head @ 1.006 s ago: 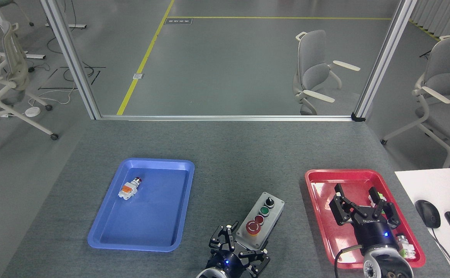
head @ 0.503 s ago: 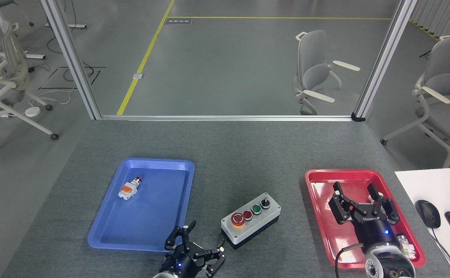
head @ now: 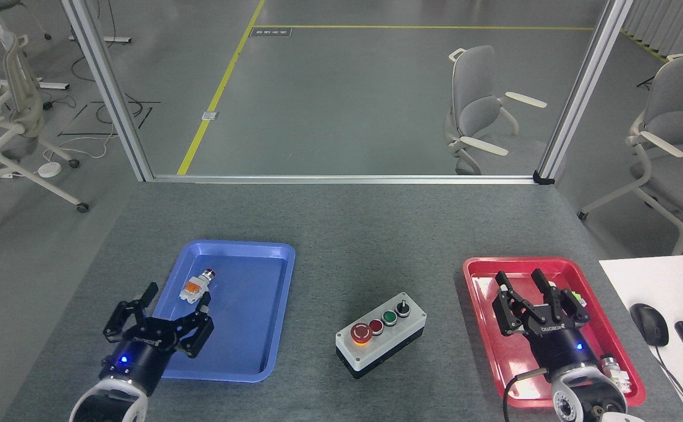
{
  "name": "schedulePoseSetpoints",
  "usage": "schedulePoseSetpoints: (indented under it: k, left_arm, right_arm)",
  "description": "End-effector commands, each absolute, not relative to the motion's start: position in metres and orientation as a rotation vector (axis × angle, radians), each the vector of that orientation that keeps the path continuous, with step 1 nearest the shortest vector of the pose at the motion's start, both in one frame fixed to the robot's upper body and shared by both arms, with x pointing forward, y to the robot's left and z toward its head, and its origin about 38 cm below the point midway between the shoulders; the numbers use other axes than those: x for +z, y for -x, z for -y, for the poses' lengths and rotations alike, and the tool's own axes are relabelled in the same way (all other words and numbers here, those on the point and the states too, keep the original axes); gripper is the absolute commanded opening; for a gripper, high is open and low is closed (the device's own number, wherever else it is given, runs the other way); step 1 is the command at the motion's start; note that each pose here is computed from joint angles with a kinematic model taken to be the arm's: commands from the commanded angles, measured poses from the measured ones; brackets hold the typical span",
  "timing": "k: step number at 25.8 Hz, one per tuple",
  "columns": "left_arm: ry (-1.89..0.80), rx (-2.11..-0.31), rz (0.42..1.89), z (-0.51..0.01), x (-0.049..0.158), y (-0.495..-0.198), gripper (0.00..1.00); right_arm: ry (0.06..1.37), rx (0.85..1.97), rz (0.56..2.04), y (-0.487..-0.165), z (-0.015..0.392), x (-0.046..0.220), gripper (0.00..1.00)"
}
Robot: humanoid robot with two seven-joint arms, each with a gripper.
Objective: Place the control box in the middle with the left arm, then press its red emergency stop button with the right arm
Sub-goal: 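Open the left gripper and withdraw it back toward the blue tray, then move the right gripper from the red tray over the control box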
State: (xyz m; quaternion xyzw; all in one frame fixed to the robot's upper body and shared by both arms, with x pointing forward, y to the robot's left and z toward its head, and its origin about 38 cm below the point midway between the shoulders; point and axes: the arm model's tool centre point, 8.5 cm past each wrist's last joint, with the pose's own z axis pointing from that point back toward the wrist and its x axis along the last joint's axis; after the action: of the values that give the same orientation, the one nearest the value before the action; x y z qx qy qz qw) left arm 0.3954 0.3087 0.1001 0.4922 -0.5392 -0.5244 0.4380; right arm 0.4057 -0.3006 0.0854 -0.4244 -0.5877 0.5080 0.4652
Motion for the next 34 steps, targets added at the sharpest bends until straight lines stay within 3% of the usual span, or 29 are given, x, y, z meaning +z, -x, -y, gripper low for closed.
schedulePoseSetpoints:
  k: [1, 4, 6, 11, 17, 25, 31, 34]
  left_arm:
    - [-1.242, -1.136, 1.339, -0.342, 0.120, -0.418, 0.99]
    - [-1.225, -1.016, 1.351, -0.357, 0.131, -0.433, 0.99]
    - [-1.212, -0.956, 1.372, -0.360, 0.134, -0.434, 0.99]
    - [-1.161, -0.937, 1.368, -0.363, 0.120, -0.431, 0.99]
    - [-1.149, -0.945, 1.356, -0.360, 0.112, -0.428, 0.99]
    - [-1.138, -0.968, 1.330, -0.360, 0.100, -0.419, 0.99]
    - [-1.141, -0.977, 1.334, -0.358, 0.103, -0.421, 0.99]
    - [-1.145, -0.987, 1.324, -0.359, 0.100, -0.420, 0.99]
  right_arm:
    - [0.988, 1.297, 1.499, -0.410, 0.293, 0.083, 0.35]
    - [0.930, 1.373, 1.585, -0.413, 0.281, 0.087, 0.06]
    - [0.895, 1.420, 1.647, -0.413, 0.273, 0.091, 0.00]
    - [0.790, 1.553, 1.786, -0.410, 0.248, 0.100, 0.00]
    - [0.740, 1.588, 1.764, -0.410, 0.239, 0.087, 0.00]
    - [0.558, 1.769, 1.777, -0.436, 0.175, 0.074, 0.00]
    - [0.498, 1.932, 1.719, -0.428, 0.148, 0.054, 0.00]
    - [0.484, 1.959, 1.713, -0.426, 0.140, 0.050, 0.00]
